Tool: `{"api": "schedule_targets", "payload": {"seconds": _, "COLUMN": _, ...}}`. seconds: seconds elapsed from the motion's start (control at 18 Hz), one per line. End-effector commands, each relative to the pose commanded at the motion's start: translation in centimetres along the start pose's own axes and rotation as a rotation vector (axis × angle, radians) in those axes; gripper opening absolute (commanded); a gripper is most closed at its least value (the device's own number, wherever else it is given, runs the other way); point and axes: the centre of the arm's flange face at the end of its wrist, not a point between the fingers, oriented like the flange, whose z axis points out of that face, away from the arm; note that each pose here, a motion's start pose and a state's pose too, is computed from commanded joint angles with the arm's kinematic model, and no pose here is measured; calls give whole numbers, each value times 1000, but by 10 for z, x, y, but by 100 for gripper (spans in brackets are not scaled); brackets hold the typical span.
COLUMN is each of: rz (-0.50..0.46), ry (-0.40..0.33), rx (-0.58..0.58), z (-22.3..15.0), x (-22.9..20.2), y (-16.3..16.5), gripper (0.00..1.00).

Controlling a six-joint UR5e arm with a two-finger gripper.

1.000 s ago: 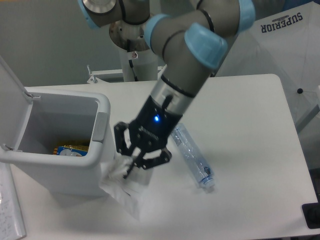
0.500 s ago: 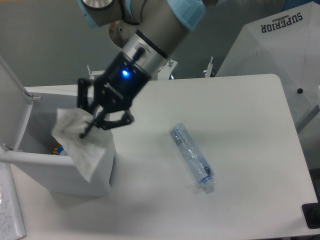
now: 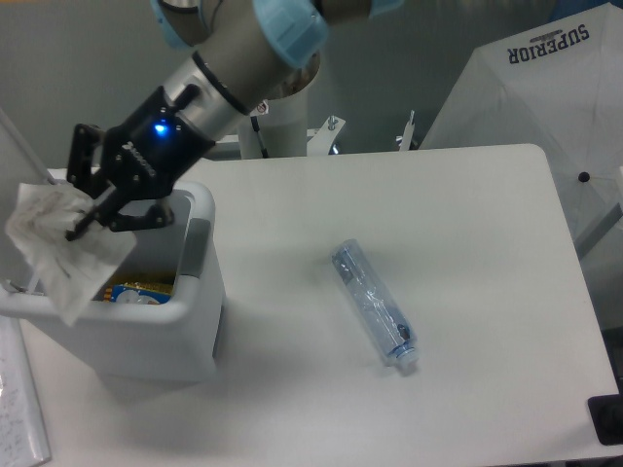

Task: Place the trash in the trash can
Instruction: 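Open the gripper to drop the tissue into the bin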

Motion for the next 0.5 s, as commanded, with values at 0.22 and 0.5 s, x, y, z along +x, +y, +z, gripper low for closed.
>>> {"api": "schedule_targets", "payload": {"seconds": 0.22, "rz": -5, "ry": -6, "rx": 2, "z": -6, "x": 7, "y": 6, "gripper": 100}}
{"api": "schedule_targets", "payload": {"seconds": 0.5, "rz": -32, "ry": -34, "rx": 13, "z": -20, "x": -4, "y": 9, "gripper": 100}}
